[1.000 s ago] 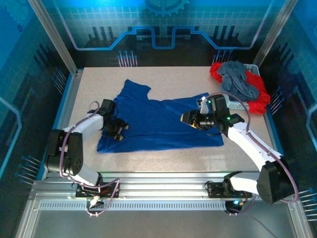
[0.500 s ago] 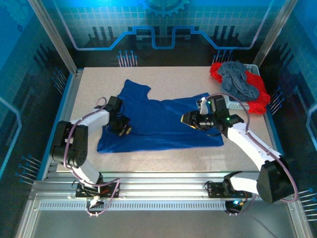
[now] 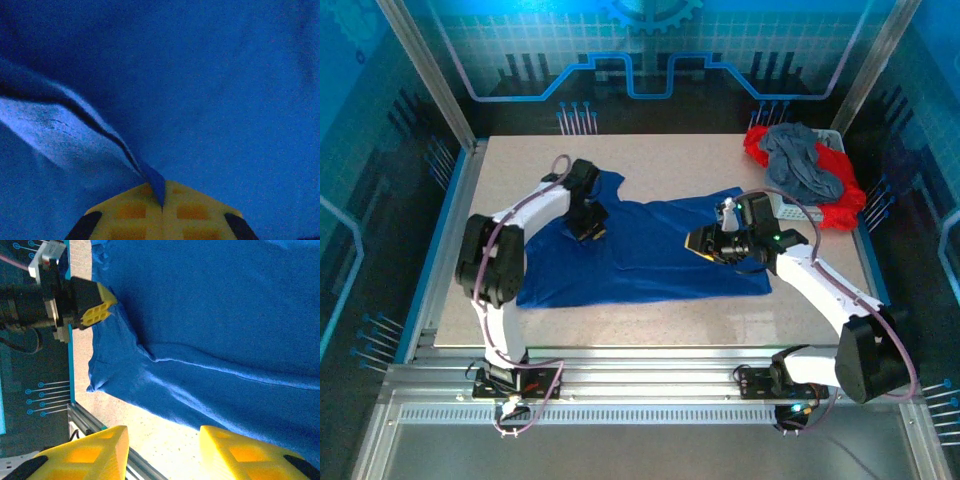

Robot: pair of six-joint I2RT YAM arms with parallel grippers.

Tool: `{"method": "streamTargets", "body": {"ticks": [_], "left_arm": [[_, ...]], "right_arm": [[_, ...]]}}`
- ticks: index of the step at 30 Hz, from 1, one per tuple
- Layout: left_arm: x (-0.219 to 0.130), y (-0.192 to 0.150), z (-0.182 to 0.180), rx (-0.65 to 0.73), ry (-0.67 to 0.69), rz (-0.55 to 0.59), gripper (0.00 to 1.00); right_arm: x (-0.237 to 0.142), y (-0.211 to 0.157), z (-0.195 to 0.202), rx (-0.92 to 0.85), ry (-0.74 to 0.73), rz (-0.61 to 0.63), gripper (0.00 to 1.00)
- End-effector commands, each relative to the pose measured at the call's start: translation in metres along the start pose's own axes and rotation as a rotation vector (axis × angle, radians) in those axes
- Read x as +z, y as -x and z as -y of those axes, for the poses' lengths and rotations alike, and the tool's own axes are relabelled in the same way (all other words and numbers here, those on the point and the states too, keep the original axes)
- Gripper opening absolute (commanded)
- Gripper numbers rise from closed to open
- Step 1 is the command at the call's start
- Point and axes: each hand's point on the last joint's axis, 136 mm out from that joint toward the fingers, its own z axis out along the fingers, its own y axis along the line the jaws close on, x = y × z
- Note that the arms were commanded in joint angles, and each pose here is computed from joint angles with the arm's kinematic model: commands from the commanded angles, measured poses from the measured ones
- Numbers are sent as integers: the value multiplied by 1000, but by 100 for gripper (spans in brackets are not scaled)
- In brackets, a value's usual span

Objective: Fold and stack the t-shirts

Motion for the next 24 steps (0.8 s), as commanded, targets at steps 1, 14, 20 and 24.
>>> {"method": "streamTargets", "body": {"ticks": [1,14,20,24], "left_arm": [[6,-11,-3,183,131,-50,0],[-10,-11,1,421,341,42,50],[-70,-49,-44,199,248,73,41],[-72,-100,-113,-92,220,-27,29]], "right_arm": [[-3,2,-4,6,16,-7,42],[-10,-3,19,59,-54,-13,46],[-20,-12,61,178,-208,-11,46],[-15,-22,86,302,-205,-28,44]]}}
